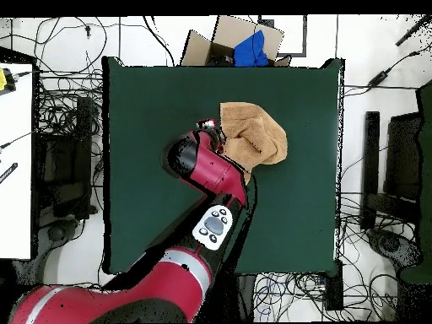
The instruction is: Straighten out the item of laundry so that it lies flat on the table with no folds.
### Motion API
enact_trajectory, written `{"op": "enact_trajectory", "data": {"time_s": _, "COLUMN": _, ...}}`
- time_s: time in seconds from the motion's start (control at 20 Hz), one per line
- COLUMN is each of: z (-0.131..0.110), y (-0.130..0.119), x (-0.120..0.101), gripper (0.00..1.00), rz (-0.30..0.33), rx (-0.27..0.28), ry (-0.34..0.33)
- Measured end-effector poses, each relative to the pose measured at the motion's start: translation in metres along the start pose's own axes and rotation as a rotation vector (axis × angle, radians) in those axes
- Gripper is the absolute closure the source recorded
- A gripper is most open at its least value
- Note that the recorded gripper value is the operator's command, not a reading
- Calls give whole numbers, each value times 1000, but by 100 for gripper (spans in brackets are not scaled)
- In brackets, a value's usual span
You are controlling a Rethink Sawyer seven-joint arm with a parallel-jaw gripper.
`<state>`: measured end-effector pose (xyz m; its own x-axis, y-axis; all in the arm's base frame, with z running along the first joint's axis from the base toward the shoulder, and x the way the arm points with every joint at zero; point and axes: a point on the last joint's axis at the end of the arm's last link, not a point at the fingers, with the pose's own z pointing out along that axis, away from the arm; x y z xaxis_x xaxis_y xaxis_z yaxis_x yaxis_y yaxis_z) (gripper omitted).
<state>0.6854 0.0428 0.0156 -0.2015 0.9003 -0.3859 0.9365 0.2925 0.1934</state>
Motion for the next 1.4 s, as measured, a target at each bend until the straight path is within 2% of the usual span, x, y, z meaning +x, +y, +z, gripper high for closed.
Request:
{"op": "enact_trajectory", "data": {"time_s": 0.4, "z": 10, "y": -4, "x": -1, "gripper": 0, "rz": -14, "rx": -26, "ry": -29}}
{"op": "enact_trajectory", "data": {"time_s": 1.15, "z": 43, "y": -31, "x": 25, "gripper": 0, "rz": -55, "rx": 32, "ry": -17}}
{"op": "enact_trajectory", "data": {"time_s": 1.4, "z": 45, "y": -29, "x": 23, "gripper": 0, "rz": -38, "rx": 29, "ry": -4}}
